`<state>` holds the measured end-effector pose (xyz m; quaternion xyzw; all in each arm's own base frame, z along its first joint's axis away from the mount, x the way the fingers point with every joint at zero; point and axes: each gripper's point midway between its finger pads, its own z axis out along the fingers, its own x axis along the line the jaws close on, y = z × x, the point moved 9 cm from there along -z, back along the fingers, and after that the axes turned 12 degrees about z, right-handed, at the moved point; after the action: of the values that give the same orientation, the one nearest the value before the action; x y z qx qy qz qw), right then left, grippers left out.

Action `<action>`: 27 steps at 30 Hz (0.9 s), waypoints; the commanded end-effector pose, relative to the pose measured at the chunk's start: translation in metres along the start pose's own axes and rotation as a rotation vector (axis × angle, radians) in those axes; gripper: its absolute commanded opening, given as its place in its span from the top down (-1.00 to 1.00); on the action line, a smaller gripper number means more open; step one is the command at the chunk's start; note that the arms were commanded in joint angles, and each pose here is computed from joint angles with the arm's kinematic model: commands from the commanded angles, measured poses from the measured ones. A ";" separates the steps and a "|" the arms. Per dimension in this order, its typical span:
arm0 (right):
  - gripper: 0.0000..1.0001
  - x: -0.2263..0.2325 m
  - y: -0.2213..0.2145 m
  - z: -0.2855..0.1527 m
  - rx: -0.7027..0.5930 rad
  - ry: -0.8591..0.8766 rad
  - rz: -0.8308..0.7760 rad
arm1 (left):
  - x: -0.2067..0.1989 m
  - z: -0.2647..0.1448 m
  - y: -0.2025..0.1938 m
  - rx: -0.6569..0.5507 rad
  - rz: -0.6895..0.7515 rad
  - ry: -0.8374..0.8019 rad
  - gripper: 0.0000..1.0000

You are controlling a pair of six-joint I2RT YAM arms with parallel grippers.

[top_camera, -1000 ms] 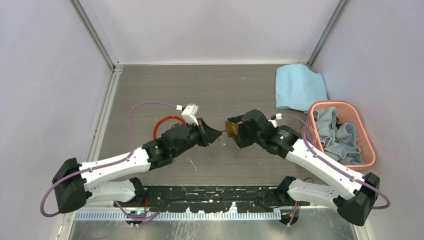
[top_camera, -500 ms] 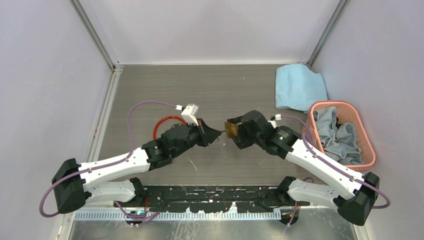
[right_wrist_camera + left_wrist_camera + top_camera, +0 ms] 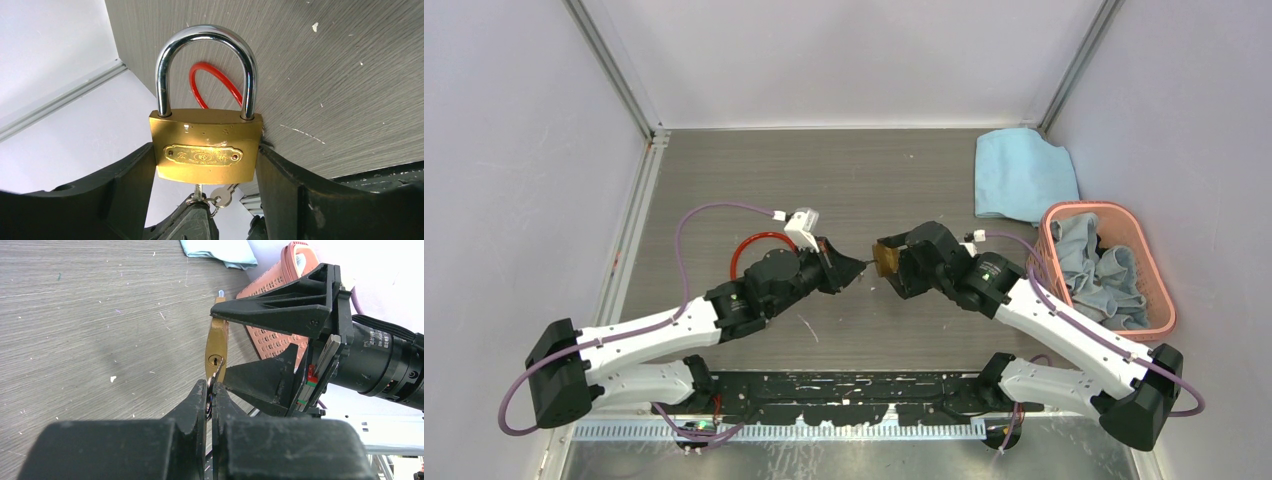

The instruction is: Unlock with the key

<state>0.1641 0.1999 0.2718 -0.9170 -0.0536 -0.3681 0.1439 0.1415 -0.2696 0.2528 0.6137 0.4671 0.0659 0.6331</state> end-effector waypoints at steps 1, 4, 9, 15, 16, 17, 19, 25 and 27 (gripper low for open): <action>0.98 0.024 -0.010 -0.017 0.075 0.131 0.071 | -0.013 0.001 0.023 -0.093 -0.008 -0.035 1.00; 0.98 0.025 -0.007 -0.020 0.065 0.149 0.077 | -0.012 -0.001 0.021 -0.094 -0.013 -0.026 1.00; 0.99 0.027 -0.003 -0.025 0.051 0.172 0.083 | -0.006 -0.005 0.018 -0.096 -0.019 0.006 1.00; 0.98 0.027 -0.007 -0.021 0.070 0.161 0.079 | -0.010 -0.001 0.018 -0.084 -0.016 -0.025 1.00; 0.98 0.027 -0.008 -0.021 0.070 0.160 0.078 | -0.011 -0.001 0.018 -0.085 -0.015 -0.037 1.00; 0.98 0.027 -0.008 -0.020 0.070 0.160 0.078 | -0.013 -0.001 0.018 -0.086 -0.013 -0.047 1.00; 0.98 0.027 -0.007 -0.020 0.065 0.161 0.077 | -0.014 -0.001 0.018 -0.086 -0.011 -0.056 1.00; 0.98 0.029 -0.007 -0.020 0.058 0.170 0.080 | -0.015 -0.001 0.016 -0.082 -0.006 -0.055 1.00; 0.98 0.030 -0.007 -0.021 0.058 0.174 0.080 | -0.014 -0.001 0.015 -0.081 -0.006 -0.050 1.00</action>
<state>0.1608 0.1955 0.2760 -0.9124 -0.0489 -0.3778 0.1495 0.1388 -0.2710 0.2544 0.6110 0.4663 0.0653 0.6363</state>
